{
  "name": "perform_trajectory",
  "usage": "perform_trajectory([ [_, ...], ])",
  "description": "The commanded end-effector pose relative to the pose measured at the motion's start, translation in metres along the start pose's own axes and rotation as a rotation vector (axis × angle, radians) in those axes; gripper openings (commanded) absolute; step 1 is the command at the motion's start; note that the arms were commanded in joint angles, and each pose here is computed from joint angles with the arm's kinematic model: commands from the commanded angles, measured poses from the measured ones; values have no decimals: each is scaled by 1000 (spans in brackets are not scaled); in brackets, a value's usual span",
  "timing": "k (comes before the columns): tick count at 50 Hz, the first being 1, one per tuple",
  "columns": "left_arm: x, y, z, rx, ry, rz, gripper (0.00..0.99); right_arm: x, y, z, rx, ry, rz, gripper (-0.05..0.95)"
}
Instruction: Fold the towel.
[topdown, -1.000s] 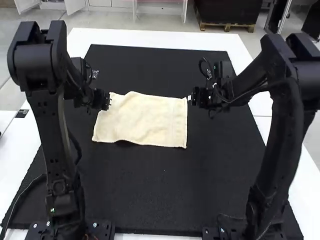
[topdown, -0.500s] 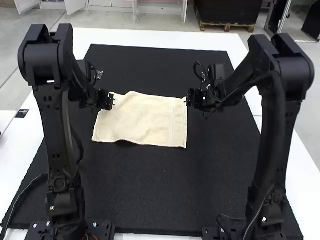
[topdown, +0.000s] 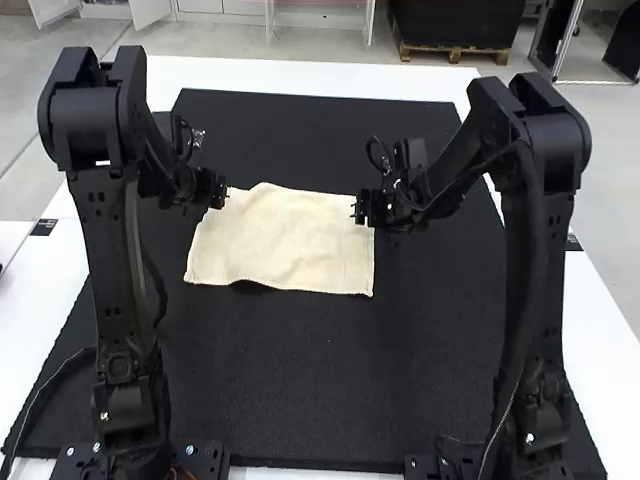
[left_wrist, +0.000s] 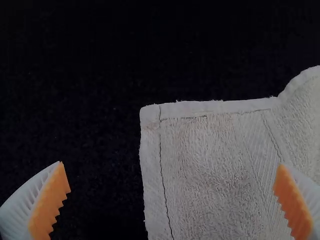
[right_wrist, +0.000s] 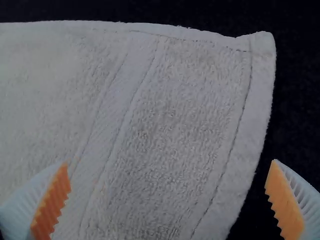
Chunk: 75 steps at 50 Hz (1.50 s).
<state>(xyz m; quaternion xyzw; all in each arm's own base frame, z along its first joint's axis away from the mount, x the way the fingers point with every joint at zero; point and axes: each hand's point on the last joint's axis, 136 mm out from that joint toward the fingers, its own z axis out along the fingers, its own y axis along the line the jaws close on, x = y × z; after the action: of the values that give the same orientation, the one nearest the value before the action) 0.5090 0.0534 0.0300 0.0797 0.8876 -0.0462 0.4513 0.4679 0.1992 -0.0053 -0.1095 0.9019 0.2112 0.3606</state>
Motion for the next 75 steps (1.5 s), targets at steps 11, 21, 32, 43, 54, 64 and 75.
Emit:
perform_trajectory([
  [11,11,4,13,13,17,-28,905,-6,2,13,-17,-12,4,902],
  [21,20,3,18,17,36,-35,903,-1,0,20,-14,2,9,902],
  [32,28,2,23,22,51,-33,608,8,1,26,-19,22,4,525],
  [43,42,-2,29,35,75,-14,28,18,12,32,-96,53,-1,-20],
  [54,39,-4,26,53,59,-15,28,10,10,25,-115,38,-14,-20],
  [64,18,2,16,62,13,-20,28,-29,5,2,-105,-47,-18,-20],
  [75,-3,5,2,77,-33,-35,28,-51,9,-21,-104,-103,-33,-20],
])
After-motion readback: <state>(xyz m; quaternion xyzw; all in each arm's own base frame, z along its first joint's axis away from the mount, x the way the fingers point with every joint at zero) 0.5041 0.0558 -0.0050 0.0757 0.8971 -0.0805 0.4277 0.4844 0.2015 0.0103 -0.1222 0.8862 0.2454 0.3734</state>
